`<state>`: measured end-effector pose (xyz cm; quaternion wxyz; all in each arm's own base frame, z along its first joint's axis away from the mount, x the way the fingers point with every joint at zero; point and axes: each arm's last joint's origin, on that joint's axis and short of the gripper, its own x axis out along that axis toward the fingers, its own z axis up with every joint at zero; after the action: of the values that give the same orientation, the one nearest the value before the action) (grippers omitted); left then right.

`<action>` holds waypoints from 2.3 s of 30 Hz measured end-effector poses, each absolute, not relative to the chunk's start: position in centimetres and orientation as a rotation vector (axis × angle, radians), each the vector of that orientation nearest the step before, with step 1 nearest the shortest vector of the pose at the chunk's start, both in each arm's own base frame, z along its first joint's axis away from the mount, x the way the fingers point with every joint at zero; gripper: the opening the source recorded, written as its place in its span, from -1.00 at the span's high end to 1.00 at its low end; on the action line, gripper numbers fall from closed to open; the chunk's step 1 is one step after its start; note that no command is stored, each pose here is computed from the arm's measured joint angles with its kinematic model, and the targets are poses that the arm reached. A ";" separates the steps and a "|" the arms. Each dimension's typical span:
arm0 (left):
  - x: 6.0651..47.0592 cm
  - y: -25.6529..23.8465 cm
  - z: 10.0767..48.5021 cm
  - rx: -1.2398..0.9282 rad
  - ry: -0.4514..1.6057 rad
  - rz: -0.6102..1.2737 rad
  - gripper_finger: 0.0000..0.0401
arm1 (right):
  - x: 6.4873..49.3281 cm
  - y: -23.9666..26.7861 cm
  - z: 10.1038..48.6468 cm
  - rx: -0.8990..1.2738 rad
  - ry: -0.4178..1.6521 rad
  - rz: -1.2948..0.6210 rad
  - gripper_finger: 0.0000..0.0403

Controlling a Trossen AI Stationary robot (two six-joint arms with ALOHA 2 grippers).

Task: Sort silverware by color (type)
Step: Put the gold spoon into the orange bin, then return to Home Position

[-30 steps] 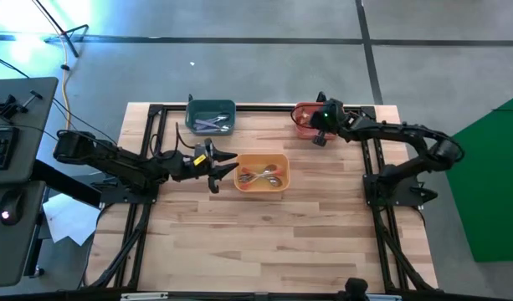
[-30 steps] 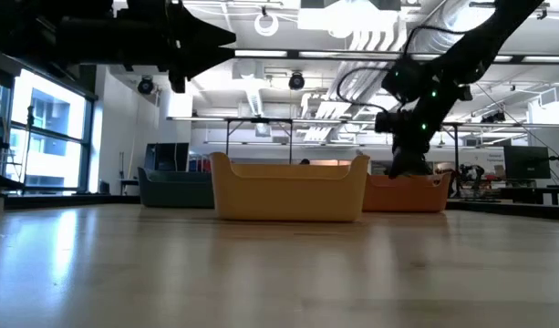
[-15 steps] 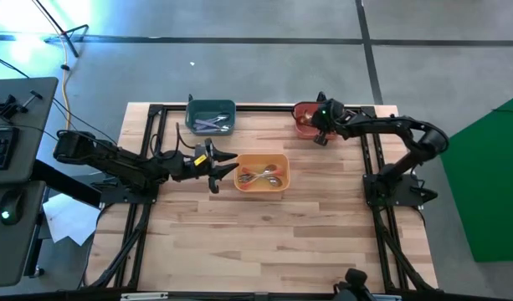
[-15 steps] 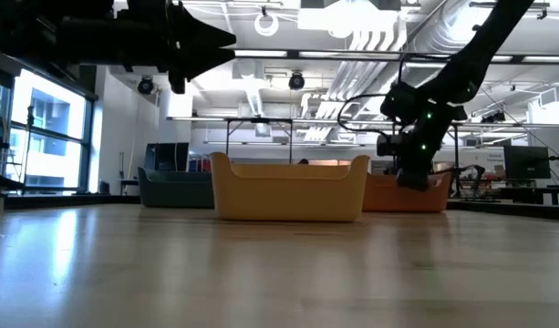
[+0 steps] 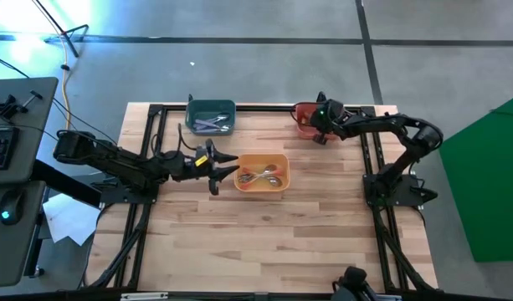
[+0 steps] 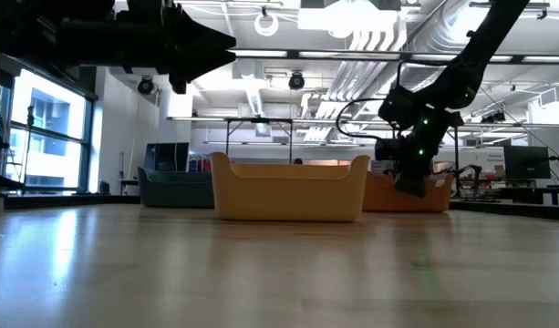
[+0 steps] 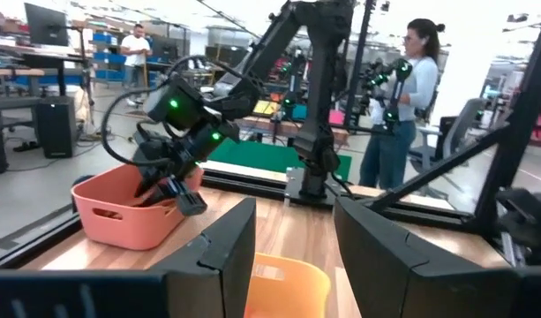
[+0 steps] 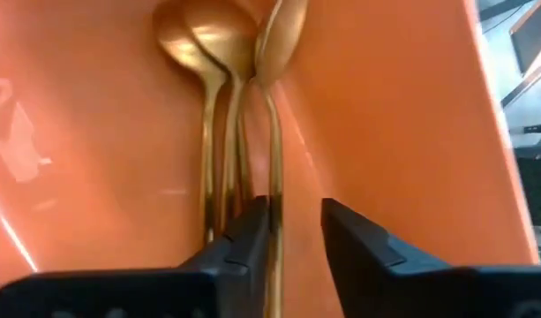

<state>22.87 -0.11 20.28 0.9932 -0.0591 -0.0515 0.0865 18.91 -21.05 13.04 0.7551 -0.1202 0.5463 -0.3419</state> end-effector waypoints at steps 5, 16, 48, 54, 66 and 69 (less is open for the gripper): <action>22.9 0.1 20.1 -0.068 -0.083 0.143 0.29 | 19.3 -20.8 14.4 -0.286 1.144 -0.768 0.40; 22.5 4.2 19.6 -0.064 -0.001 -0.061 0.86 | 21.2 -17.8 19.3 -0.249 0.857 -0.666 0.86; 15.8 6.0 17.9 0.138 0.106 -0.053 1.00 | 16.3 -7.1 15.5 -0.178 -0.031 -0.212 1.00; 14.2 5.4 17.2 0.154 0.069 0.001 1.00 | 15.1 -6.5 15.2 -0.173 -0.035 -0.220 1.00; 11.9 4.4 16.4 0.143 0.039 0.034 1.00 | 15.0 -5.9 15.8 -0.252 -0.036 -0.352 1.00; 11.4 4.2 16.6 0.133 0.032 0.036 1.00 | 15.0 -5.6 15.9 -0.264 -0.023 -0.399 1.00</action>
<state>11.42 4.19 16.59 0.9975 0.0662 0.0162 0.0178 14.99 -5.59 15.89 0.9715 -0.1305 -0.0115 -0.1977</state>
